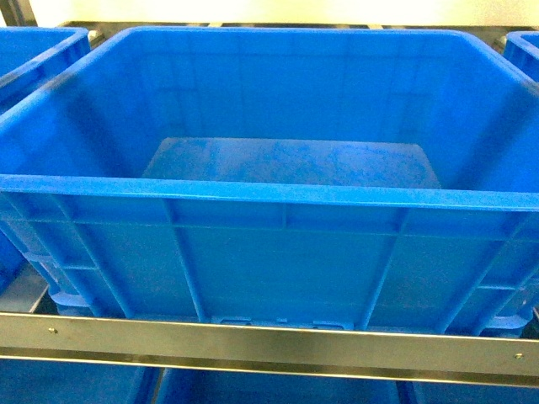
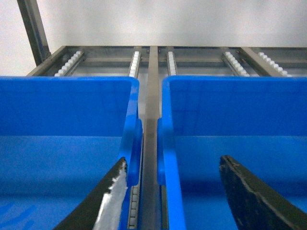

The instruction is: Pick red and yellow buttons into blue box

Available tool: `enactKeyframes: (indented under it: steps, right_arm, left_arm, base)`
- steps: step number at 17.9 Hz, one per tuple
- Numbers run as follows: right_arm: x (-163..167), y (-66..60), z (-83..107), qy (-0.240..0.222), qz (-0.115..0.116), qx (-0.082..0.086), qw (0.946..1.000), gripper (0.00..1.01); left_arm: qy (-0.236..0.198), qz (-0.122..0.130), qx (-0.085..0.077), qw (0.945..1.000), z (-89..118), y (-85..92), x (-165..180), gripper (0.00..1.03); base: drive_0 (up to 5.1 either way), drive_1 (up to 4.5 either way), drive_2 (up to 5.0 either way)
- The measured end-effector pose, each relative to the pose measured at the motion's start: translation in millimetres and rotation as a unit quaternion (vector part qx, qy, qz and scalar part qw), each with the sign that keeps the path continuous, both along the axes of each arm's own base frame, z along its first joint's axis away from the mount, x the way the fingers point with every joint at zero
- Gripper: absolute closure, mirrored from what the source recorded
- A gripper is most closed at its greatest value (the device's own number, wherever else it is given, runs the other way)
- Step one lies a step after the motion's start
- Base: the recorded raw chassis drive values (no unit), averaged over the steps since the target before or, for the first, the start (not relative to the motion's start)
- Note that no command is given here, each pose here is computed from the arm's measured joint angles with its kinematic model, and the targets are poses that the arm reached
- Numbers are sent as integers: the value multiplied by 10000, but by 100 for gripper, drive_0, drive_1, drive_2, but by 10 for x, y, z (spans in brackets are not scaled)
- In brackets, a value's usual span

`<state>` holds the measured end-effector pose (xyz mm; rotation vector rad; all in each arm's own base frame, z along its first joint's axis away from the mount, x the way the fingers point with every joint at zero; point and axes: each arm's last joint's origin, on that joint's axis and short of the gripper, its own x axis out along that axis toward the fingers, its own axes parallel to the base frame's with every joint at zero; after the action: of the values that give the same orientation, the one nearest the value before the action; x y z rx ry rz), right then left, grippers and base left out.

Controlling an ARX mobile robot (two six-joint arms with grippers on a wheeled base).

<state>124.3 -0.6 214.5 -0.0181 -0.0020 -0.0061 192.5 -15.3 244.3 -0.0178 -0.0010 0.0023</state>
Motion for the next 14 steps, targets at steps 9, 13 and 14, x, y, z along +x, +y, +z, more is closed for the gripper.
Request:
enactKeyframes:
  steps: [9, 13, 14]
  right_arm:
    - [-122, 6, -312, 32, 30, 19, 10000, 99]
    - [-158, 6, -364, -2, 31, 19, 10000, 99]
    - [-173, 6, -386, 69, 30, 19, 10000, 99]
  left_arm:
    - [40, -21, 16, 10000, -499, 150, -442, 101]
    - [38, -21, 16, 10000, -610, 150, -573, 101]
    - [46, -21, 16, 10000, -629, 150, -597, 101]
  base:
    - [0, 0, 0]
    - [0, 0, 0]
    - [0, 0, 0]
